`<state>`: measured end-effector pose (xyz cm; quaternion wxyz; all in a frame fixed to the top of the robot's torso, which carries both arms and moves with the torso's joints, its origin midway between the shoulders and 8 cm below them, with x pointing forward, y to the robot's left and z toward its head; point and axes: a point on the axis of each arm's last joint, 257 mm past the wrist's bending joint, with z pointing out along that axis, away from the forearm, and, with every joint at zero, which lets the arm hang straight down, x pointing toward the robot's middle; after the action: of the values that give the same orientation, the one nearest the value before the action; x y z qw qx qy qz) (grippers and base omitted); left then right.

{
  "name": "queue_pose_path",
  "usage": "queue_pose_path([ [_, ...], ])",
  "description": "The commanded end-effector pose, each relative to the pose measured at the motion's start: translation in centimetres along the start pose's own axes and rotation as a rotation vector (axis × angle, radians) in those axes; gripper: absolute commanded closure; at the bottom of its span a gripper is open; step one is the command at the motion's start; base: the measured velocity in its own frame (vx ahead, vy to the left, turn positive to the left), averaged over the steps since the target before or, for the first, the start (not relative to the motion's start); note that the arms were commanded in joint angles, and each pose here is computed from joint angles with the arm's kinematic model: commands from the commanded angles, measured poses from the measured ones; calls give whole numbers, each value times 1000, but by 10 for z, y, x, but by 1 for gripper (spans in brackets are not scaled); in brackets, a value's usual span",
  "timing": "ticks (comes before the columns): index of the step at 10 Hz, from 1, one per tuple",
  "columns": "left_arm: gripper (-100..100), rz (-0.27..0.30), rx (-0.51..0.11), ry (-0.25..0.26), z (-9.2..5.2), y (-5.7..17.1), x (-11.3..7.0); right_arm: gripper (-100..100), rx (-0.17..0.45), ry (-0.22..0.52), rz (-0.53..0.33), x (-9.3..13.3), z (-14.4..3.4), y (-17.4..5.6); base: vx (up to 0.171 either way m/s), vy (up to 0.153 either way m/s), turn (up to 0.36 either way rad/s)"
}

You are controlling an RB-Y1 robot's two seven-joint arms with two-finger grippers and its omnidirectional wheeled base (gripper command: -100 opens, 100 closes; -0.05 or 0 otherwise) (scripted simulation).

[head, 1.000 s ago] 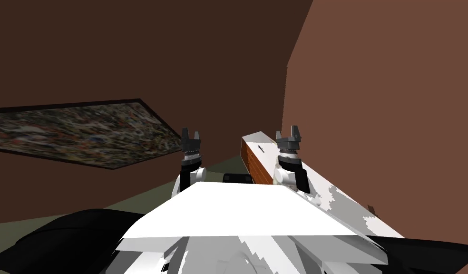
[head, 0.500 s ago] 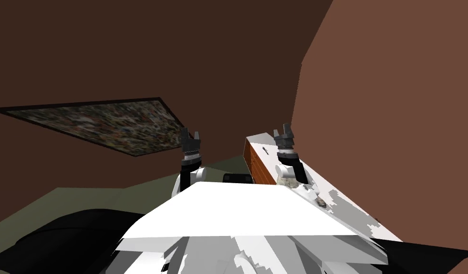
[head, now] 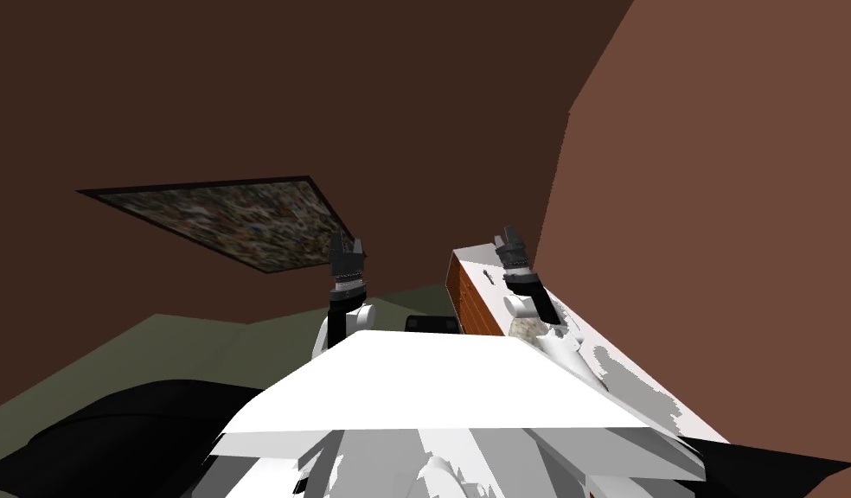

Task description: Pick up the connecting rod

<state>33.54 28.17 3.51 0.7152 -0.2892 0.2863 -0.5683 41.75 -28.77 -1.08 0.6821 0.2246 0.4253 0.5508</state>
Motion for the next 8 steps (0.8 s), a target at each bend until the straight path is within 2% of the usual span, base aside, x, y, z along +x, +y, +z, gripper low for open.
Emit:
queue_pose_path([
  [1, 0, 0, 0, 0, 0, 0, 0, -100, 17, 44, -56, 4, 6, -14, -2, 3, 237],
  [3, 0, 0, 0, 0, 0, 0, 0, -100, 51, 90, -110, 5, 5, -34, 1, 0, 115],
  [4, 0, 0, 0, 0, 0, 0, 0, -100, 53, 93, -113, 5, 5, -35, 3, -1, 98],
  [5, 0, 0, 0, 0, 0, 0, 0, -100, 67, 131, -157, 7, 6, -46, 3, 3, 176],
  [6, 0, 0, 0, 0, 0, 0, 0, -100, 80, 132, -160, 6, 4, -52, 5, -1, 82],
  [7, 0, 0, 0, 0, 0, 0, 0, -100, 100, 173, -208, 7, 4, -65, 6, 3, 174],
  [8, 0, 0, 0, 0, 0, 0, 0, -100, 112, 172, -210, 6, 2, -70, 7, -3, 76],
])
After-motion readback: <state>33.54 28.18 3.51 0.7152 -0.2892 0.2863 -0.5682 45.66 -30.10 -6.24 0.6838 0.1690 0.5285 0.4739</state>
